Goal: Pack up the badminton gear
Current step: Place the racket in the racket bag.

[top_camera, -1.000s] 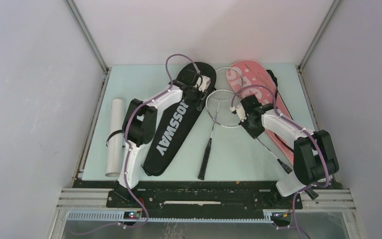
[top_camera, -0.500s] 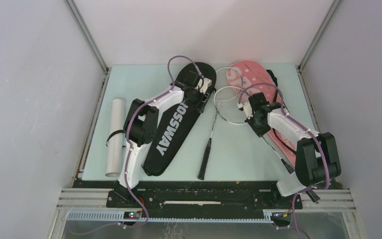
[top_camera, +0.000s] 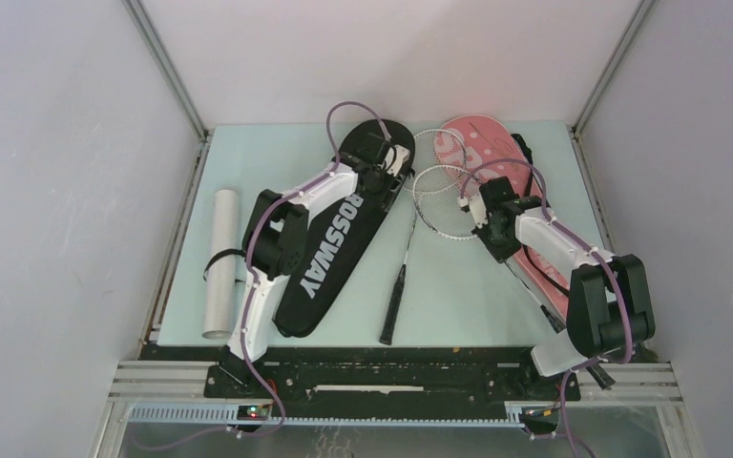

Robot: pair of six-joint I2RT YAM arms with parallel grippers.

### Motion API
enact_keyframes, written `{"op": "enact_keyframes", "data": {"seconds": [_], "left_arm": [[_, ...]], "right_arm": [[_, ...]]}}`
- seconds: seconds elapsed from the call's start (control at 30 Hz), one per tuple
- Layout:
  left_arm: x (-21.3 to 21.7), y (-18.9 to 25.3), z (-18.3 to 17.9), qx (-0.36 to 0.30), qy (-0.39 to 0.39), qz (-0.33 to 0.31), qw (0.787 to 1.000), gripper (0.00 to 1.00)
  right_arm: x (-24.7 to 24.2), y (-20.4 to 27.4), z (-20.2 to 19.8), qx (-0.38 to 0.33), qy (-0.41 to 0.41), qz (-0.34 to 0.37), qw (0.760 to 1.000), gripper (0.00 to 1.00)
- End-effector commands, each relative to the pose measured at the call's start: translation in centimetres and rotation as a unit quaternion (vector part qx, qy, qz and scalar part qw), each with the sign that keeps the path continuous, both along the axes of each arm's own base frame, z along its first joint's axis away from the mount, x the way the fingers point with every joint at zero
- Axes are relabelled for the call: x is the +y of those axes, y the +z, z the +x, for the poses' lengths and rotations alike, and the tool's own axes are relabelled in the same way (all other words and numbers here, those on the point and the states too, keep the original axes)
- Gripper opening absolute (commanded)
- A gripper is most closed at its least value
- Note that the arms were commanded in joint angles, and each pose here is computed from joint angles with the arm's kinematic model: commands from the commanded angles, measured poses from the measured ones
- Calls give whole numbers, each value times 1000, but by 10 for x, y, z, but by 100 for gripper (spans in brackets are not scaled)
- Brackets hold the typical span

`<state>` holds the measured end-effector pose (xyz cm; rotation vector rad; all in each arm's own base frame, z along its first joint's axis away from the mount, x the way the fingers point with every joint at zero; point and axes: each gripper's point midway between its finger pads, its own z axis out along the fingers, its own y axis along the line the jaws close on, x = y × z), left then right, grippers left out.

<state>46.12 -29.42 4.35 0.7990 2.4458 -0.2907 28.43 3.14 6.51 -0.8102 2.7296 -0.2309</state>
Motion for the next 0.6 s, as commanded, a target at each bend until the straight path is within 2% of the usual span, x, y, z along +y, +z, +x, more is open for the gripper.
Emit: {"op": "enact_keyframes", "data": {"seconds": [0.0, 0.17, 0.27, 0.57], "left_arm": [[-4, 10, 14, -28, -5, 4, 1000, 59], [-6, 10, 13, -28, -8, 3, 1000, 62], [-4, 8, 14, -29, -5, 8, 1000, 61], [0, 8, 17, -35, 5, 17, 999, 31]], "right_arm": [[1, 17, 7, -26, 7, 7, 1000, 0], [2, 14, 6, -23, 5, 9, 1000, 0], [2, 13, 5, -21, 6, 10, 1000, 0], [3, 13, 5, -20, 6, 12, 1000, 0]]}}
